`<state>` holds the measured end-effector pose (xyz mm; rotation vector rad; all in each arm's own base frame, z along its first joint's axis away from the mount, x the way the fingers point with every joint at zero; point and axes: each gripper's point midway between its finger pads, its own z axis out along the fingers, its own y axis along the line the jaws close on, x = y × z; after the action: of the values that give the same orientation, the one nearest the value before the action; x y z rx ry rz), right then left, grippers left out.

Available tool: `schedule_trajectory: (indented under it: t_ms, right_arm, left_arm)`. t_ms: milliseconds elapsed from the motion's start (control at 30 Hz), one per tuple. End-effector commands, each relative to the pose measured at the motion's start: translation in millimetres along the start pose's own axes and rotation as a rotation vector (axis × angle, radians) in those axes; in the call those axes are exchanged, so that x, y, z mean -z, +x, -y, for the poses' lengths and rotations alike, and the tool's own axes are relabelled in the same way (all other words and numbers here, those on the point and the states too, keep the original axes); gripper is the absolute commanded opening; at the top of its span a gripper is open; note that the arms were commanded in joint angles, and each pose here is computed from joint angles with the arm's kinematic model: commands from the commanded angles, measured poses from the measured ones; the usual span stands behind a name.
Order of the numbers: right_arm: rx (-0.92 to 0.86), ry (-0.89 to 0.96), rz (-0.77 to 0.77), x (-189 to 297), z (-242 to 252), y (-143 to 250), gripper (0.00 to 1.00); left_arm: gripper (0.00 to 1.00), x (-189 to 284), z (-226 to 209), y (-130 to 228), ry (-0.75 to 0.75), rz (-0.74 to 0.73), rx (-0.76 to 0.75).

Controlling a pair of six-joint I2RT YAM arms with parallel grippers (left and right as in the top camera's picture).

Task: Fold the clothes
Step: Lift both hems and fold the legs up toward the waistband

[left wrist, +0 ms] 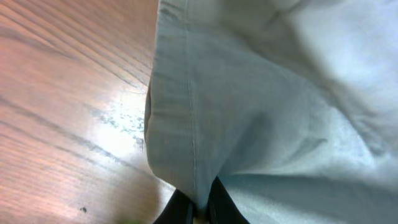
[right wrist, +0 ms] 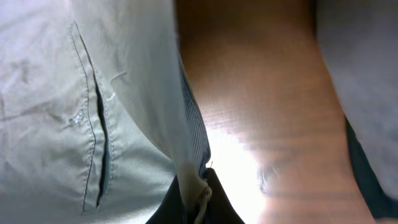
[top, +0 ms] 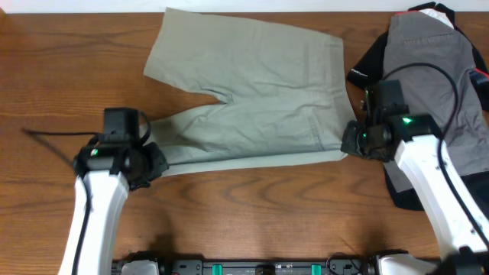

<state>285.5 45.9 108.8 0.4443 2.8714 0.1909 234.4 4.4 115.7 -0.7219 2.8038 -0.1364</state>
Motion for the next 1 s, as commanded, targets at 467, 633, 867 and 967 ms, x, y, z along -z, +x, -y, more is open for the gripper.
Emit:
schedule_trajectory:
  t_ms: [467, 633, 867, 967]
  right_arm:
    - [-0.068, -0.003, 0.155, 99, 36, 58, 0.01]
    - [-0.115, 0.015, 0.237, 111, 44, 54, 0.01]
    - [-0.122, 0.065, 0.283, 95, 41, 18, 0.01]
    - [-0.121, 0.092, 0.25, 77, 39, 6, 0.01]
  left_arm:
    - [0.06, 134, -11, 11, 0.136, 0.396, 0.005]
    - [0.06, 132, -9, 7, 0.132, 0.392, 0.004]
    - [0.06, 112, 8, -33, 0.116, 0.387, -0.021]
    - [0.06, 92, 16, -51, 0.101, 0.355, -0.024]
